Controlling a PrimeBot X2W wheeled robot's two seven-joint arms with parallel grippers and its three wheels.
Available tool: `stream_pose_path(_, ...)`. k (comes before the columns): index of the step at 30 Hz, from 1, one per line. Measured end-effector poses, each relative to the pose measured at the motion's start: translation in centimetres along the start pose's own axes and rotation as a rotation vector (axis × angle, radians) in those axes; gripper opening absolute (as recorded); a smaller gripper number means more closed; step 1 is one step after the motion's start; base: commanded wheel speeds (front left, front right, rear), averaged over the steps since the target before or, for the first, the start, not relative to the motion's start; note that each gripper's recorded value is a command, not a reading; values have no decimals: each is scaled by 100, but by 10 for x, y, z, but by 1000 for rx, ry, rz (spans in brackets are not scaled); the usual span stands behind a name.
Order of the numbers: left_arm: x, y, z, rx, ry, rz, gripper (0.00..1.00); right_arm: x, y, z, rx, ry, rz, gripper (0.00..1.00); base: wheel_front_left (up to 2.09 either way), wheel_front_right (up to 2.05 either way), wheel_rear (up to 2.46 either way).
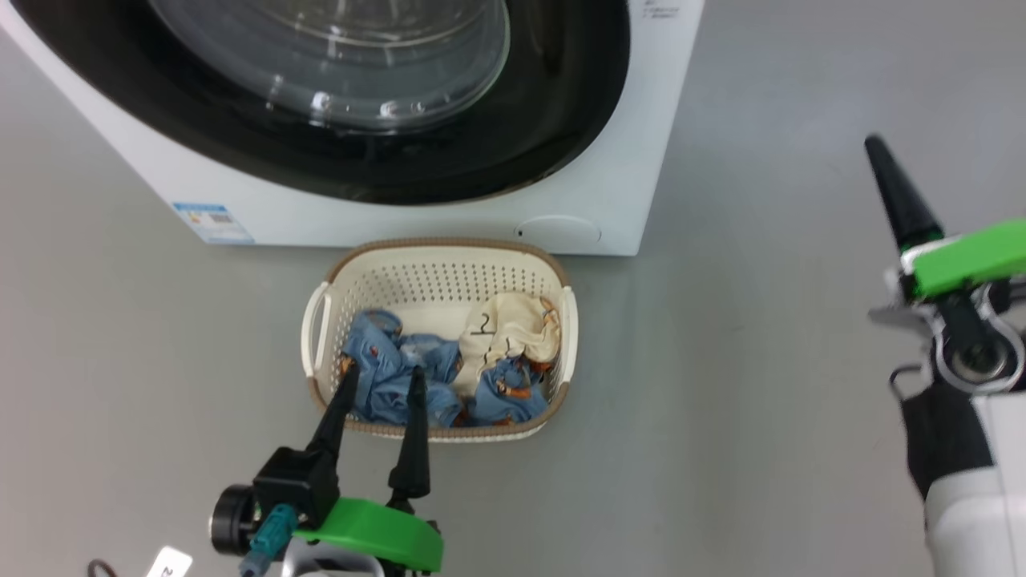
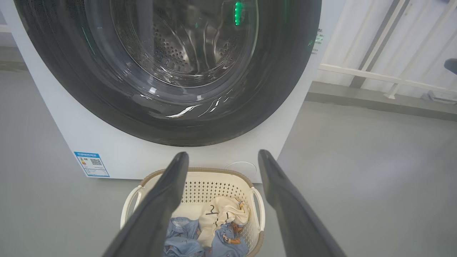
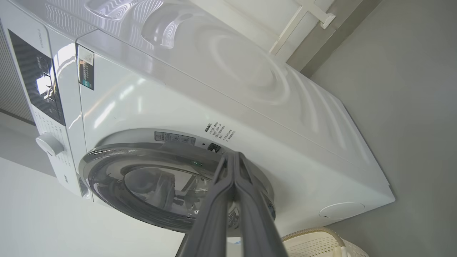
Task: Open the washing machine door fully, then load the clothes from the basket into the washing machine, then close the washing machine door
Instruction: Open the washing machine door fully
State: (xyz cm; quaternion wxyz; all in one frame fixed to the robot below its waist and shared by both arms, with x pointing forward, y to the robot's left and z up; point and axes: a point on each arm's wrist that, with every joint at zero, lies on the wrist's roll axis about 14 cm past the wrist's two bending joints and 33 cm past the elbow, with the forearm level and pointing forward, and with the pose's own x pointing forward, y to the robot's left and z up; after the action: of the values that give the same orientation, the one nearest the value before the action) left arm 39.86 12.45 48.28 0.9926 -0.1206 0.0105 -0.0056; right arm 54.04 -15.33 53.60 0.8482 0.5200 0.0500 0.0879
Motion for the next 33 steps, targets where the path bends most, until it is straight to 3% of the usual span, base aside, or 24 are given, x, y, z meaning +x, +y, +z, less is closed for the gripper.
stream_pose_path(8, 14, -3, -15, -2, 40, 5, 100, 58, 33, -8, -52, 159, 95, 0, 0, 0, 0)
stream_pose_path(14, 21, -1, -27, -13, 71, 17, 100, 90, 48, -24, -28, 278, 146, 0, 0, 0, 0)
stream_pose_path(23, 25, 8, -36, -15, 98, 49, 100, 124, 67, -53, 5, 431, 191, 0, 0, 0, 0)
stream_pose_path(33, 28, 17, -41, -13, 114, 76, 100, 154, 71, -70, 32, 504, 187, 0, 0, 0, 0)
